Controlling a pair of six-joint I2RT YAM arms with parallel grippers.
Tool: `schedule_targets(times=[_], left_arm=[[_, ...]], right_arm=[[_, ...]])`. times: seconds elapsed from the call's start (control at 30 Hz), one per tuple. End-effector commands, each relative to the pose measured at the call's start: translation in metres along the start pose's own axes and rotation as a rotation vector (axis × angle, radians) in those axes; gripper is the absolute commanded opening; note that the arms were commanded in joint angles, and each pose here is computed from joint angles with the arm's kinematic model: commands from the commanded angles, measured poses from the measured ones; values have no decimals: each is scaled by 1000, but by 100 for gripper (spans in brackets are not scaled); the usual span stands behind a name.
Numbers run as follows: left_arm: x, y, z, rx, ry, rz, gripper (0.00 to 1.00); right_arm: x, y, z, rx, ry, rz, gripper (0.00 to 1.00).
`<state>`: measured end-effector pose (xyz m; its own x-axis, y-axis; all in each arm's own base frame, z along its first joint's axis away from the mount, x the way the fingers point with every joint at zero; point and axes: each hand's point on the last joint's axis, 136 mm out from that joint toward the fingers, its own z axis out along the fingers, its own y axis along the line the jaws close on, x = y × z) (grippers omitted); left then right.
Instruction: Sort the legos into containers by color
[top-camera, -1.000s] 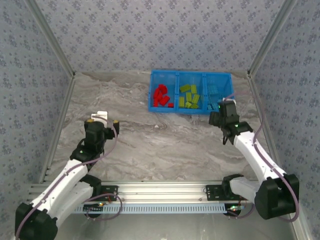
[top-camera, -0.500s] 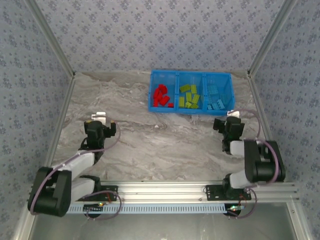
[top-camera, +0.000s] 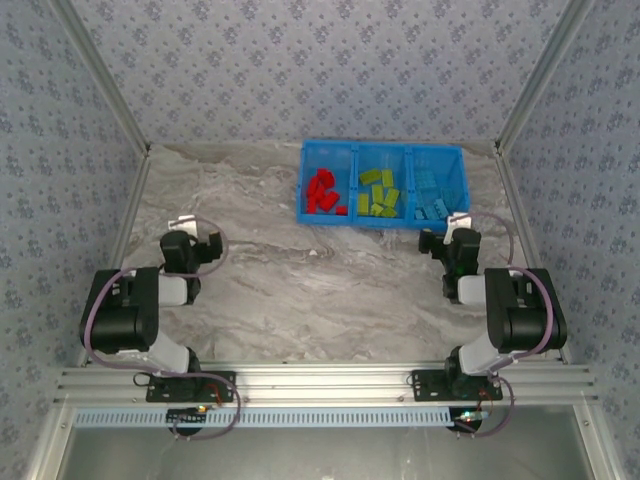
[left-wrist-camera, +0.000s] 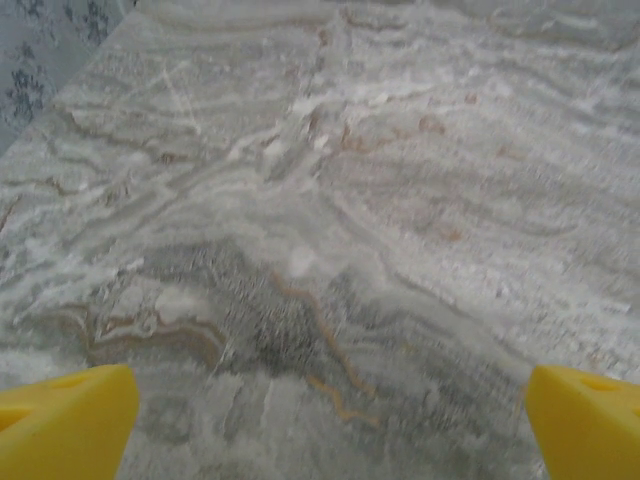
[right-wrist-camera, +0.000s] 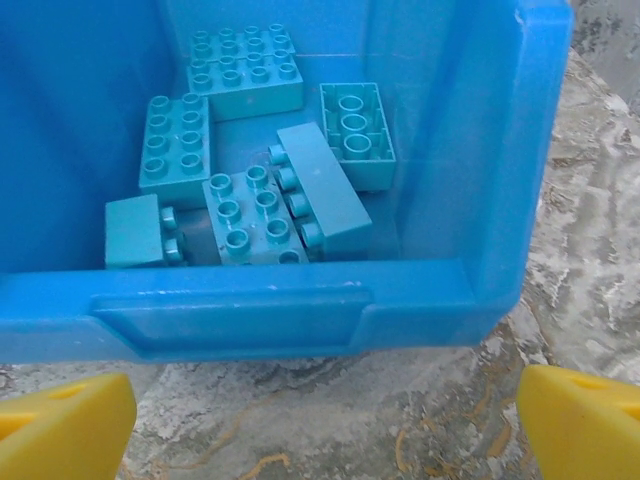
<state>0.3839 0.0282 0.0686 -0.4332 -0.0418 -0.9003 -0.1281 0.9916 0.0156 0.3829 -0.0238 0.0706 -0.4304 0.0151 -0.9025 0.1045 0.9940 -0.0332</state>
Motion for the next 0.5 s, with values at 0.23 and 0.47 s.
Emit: schedule_targets(times=[0.23,0.47], left_arm=[[-24,-14,2,56,-59,-2,99],[-23,-14,2,55,-58,-2,99]], right_arm=[[-16,5,1,-36,-36,-20,100],[-15,7,1,-55,-38,-21,100]])
